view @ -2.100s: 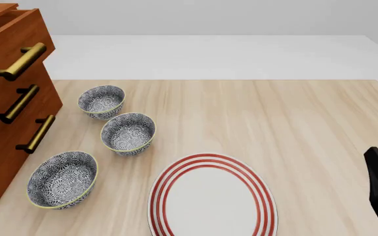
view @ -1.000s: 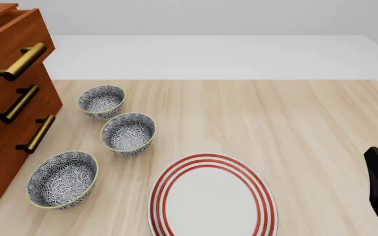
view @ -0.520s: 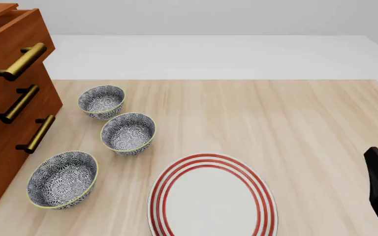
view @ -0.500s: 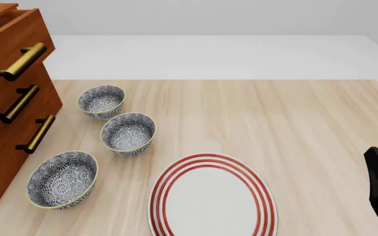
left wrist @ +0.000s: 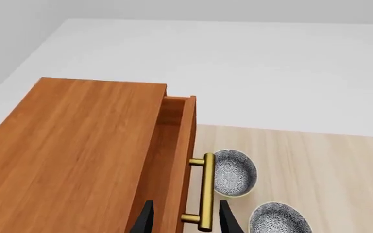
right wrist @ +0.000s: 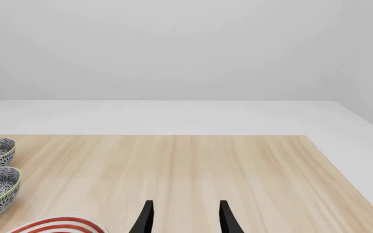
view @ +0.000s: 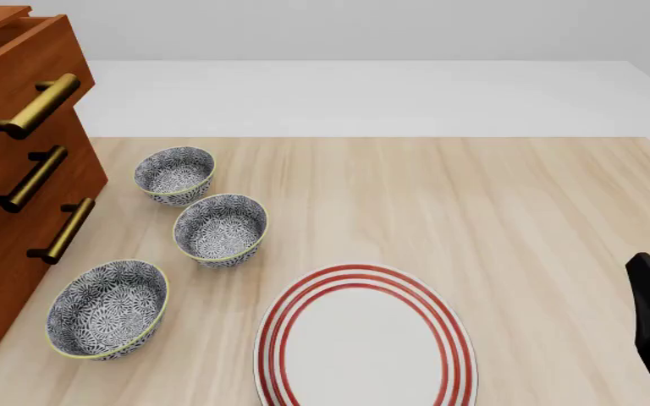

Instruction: Open the top drawer of the cabinet.

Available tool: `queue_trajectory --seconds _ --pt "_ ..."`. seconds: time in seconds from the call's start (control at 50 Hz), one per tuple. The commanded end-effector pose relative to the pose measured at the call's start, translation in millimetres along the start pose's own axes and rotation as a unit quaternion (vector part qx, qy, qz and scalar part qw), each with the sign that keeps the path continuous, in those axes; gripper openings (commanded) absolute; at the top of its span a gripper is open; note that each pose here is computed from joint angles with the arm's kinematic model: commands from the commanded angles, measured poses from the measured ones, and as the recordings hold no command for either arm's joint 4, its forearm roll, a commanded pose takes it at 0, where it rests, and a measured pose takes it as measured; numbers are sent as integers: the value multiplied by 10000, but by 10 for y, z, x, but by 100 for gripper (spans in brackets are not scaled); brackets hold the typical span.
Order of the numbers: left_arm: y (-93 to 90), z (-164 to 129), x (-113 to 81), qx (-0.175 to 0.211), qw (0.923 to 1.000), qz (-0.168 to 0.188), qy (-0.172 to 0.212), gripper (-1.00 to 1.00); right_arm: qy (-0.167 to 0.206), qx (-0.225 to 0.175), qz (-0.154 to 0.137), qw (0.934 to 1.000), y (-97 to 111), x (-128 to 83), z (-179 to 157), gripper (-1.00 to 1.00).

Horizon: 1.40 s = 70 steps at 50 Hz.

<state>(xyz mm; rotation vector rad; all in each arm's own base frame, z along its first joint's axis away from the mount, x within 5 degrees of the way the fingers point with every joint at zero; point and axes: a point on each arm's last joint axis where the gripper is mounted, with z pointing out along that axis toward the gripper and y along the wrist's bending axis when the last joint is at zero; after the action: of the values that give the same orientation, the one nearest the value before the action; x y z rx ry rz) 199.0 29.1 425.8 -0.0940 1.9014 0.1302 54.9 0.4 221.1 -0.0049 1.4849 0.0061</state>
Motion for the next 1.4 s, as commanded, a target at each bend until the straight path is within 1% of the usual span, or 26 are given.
queue_trajectory --seconds 0.02,0.5,0.92,0.96,0.98,1.0,1.4 --pt "2 47 29 -7 10000 -25 38 100 0 0 0 10000 0 0 0 100" --pt "16 156 109 -39 9998 -85 156 100 0 0 0 10000 0 0 0 100" --pt "27 242 120 -64 9997 -158 196 100 0 0 0 10000 0 0 0 100" --pt "10 229 99 -29 9992 -358 195 100 -1 0 -1 10000 0 0 0 100" --pt "26 231 101 -61 9996 -209 186 100 0 -1 -1 10000 0 0 0 100" --pt "37 250 106 -84 9994 -274 197 100 -1 0 -1 10000 0 0 0 100" --pt "71 350 163 -152 9992 -256 274 100 0 0 0 10000 0 0 0 100"
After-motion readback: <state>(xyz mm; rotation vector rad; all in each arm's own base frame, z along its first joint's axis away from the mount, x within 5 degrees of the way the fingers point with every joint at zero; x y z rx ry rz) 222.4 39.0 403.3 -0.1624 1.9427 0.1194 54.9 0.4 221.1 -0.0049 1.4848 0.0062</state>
